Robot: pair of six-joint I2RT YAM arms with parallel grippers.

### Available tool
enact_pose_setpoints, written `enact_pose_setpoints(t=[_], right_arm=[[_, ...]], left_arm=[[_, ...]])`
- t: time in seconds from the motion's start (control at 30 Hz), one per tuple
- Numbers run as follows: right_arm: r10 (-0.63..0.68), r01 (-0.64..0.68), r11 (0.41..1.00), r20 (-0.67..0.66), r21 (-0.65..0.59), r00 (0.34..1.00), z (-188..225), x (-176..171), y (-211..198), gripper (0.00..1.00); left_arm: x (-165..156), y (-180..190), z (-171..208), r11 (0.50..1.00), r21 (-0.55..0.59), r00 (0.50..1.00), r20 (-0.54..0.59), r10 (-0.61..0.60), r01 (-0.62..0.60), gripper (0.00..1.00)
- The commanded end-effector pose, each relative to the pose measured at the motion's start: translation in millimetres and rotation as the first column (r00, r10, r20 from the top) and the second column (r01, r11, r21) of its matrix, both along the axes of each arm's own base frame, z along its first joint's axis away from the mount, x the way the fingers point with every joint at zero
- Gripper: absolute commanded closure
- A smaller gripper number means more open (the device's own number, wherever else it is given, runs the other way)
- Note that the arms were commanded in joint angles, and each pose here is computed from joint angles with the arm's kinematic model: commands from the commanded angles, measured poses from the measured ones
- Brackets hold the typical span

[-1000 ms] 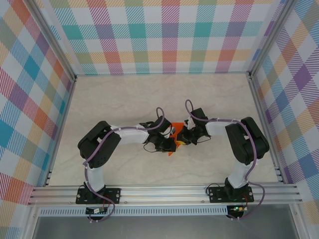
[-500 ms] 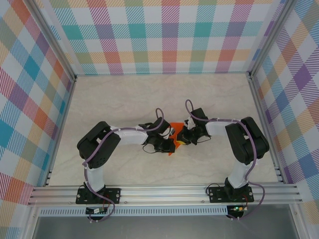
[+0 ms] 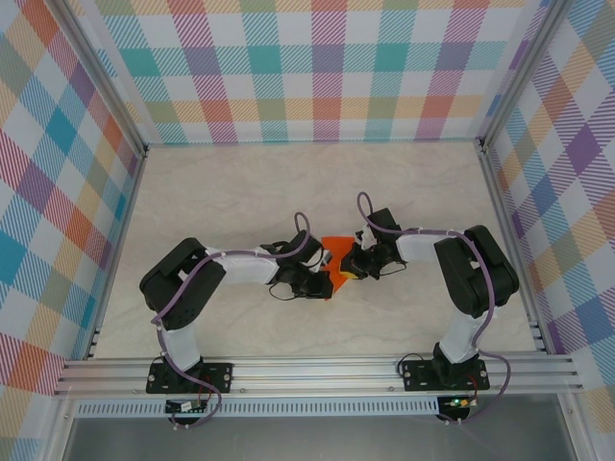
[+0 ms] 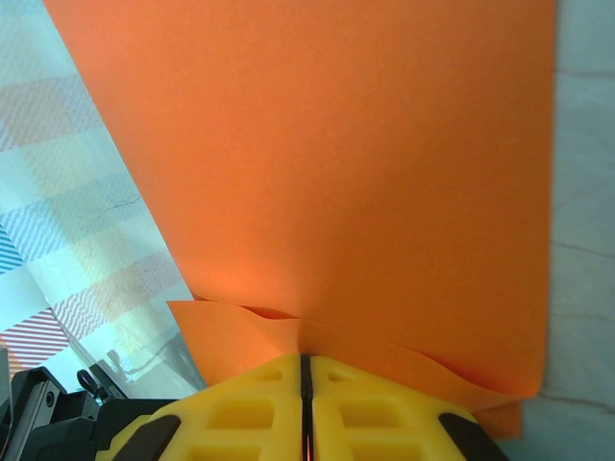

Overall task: Fold a paper plane with a square sheet of paper (pick it up from the middle)
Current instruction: Third fold the triangle at the center of the table.

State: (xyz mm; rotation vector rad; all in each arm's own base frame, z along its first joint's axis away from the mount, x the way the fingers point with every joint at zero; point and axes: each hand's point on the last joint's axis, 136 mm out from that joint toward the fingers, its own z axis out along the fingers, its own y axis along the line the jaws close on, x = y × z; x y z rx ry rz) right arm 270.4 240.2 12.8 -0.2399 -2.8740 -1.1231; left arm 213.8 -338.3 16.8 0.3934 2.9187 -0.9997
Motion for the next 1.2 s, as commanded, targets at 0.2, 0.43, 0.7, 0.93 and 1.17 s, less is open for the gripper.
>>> enact_pose_setpoints(t=[0.2,0.43,0.7,0.93,1.17], right_arm=[[-0.036,0.020,0.983,-0.081,-0.185,0.996,-45.6,-19.2,-29.0,0.91],[-0.038,0.023,0.984,-0.081,-0.177,0.996,-44.4,-18.3,-27.6,0.91],[-0.042,0.027,0.984,-0.080,-0.177,0.996,-43.6,-17.2,-27.3,0.91],[-0.046,0.032,0.984,-0.077,-0.173,0.996,-41.9,-15.4,-26.3,0.91],[-0.040,0.033,0.991,-0.055,-0.127,0.998,-28.3,-10.3,-18.9,0.90]], left_arm=[[-49.8,43.8,-26.2,0.989,0.140,0.984,-0.177,-0.017,0.042,0.89],[-44.7,44.7,-10.5,0.991,0.134,0.991,-0.133,-0.009,0.027,0.89],[-4.9,25.3,38.2,0.998,0.032,0.998,0.009,0.059,-0.060,0.88],[21.2,-8.9,46.6,0.997,-0.055,0.998,0.028,0.058,-0.056,0.86],[22.1,1.7,6.8,0.995,0.066,0.997,-0.012,0.079,-0.078,0.89]])
